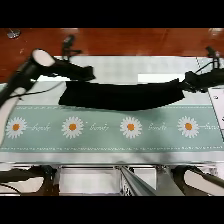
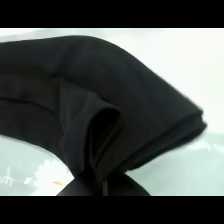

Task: Fold the shirts.

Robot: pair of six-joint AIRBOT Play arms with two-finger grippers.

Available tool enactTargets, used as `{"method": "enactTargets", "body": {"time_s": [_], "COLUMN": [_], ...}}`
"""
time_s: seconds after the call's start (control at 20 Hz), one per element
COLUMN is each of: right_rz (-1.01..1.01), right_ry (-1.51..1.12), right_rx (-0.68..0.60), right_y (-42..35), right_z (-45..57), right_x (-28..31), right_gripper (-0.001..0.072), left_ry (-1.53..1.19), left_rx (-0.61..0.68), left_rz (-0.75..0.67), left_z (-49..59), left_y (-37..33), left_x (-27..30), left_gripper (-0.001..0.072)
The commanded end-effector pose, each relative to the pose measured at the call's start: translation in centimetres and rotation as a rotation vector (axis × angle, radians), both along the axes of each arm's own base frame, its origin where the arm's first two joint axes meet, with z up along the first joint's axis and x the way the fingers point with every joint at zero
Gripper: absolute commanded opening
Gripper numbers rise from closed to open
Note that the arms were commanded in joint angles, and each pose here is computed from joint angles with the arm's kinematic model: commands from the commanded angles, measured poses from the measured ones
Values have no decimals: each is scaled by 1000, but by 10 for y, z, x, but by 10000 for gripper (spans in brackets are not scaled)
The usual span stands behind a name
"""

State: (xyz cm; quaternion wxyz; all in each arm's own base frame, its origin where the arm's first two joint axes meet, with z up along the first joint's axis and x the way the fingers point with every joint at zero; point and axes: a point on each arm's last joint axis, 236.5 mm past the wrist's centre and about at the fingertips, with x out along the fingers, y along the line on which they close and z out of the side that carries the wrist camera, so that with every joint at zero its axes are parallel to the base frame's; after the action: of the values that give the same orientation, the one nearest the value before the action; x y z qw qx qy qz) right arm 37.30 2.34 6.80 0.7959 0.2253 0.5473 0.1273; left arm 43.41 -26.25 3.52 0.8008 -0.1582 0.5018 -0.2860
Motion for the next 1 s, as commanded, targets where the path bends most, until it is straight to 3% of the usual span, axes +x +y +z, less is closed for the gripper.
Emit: {"method": "enactTargets", "body": {"time_s": [0.0,0.3,0.6,0.75,0.95], "right_rz": [4,-10,-6,0,93], "right_ry": [-120,-230,-240,-247,-273], "right_rx": [-24,-35,-31,-19,25], "right_y": [17,32,34,37,78], "right_z": [46,94,97,99,102], "right_x": [-53,-94,-95,-95,-85], "right_gripper": [17,17,17,18,17], "left_ry": [42,173,264,216,96], "left_rx": [-14,-13,64,25,16], "left_rz": [-81,-266,-503,-431,-153], "left_z": [-35,-86,-95,-52,28], "left_y": [-88,-219,-243,-207,-68], "left_x": [-28,-105,-187,-129,-15], "left_gripper": [30,30,32,32,32]}}
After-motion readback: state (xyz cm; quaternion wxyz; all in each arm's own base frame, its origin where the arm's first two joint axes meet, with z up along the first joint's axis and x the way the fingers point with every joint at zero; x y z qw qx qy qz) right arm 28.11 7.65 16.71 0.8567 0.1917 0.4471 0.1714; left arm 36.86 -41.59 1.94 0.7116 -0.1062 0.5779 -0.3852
